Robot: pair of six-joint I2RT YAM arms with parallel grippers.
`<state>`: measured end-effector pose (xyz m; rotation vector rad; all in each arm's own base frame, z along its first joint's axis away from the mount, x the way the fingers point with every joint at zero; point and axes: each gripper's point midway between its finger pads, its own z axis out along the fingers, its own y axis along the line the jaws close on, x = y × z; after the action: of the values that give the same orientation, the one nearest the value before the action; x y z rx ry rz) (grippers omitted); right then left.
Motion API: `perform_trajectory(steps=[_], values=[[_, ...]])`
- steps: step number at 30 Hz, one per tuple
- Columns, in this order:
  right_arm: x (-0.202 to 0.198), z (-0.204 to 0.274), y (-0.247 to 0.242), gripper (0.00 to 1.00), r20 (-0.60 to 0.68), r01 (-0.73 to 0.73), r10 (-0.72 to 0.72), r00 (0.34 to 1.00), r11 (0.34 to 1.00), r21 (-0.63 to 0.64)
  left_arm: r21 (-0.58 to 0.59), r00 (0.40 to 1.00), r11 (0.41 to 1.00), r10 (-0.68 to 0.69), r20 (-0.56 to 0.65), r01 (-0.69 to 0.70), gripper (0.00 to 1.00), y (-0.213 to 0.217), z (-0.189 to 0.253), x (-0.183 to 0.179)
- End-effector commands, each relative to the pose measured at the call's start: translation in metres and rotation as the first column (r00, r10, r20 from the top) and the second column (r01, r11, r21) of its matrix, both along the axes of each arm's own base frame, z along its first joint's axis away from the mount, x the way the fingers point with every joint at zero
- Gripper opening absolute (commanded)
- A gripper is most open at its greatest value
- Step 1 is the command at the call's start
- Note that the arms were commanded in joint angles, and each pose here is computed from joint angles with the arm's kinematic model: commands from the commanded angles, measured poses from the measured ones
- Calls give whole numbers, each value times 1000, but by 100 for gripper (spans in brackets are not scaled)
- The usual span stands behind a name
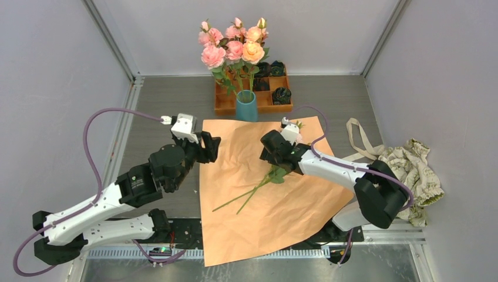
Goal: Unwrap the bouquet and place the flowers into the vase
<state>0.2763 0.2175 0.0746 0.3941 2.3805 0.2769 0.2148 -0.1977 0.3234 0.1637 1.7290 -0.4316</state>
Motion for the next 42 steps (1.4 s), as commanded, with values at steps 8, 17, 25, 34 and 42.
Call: perform_trajectory(steps=[8, 17, 25, 34, 42], values=[[0, -13, -14, 60, -30, 110, -111, 993, 994, -14, -52, 999, 998, 35, -6, -35, 62, 11, -1, -3], [-3, -34, -28, 59, -63, 157, -161, 985, 985, -65, -49, 999, 998, 46, -5, -47, 62, 15, -4, -3], [9, -49, -21, 52, -90, 165, -170, 981, 985, -53, -51, 998, 997, 58, -17, -58, 62, 20, -9, -5], [19, -57, -10, 22, -110, 147, -153, 982, 987, -61, -53, 997, 996, 77, -18, -78, 62, 29, -11, -7], [24, -22, -18, 1, -41, 140, -144, 989, 987, -84, -55, 996, 995, 85, -21, -86, 62, 33, -13, -7]])
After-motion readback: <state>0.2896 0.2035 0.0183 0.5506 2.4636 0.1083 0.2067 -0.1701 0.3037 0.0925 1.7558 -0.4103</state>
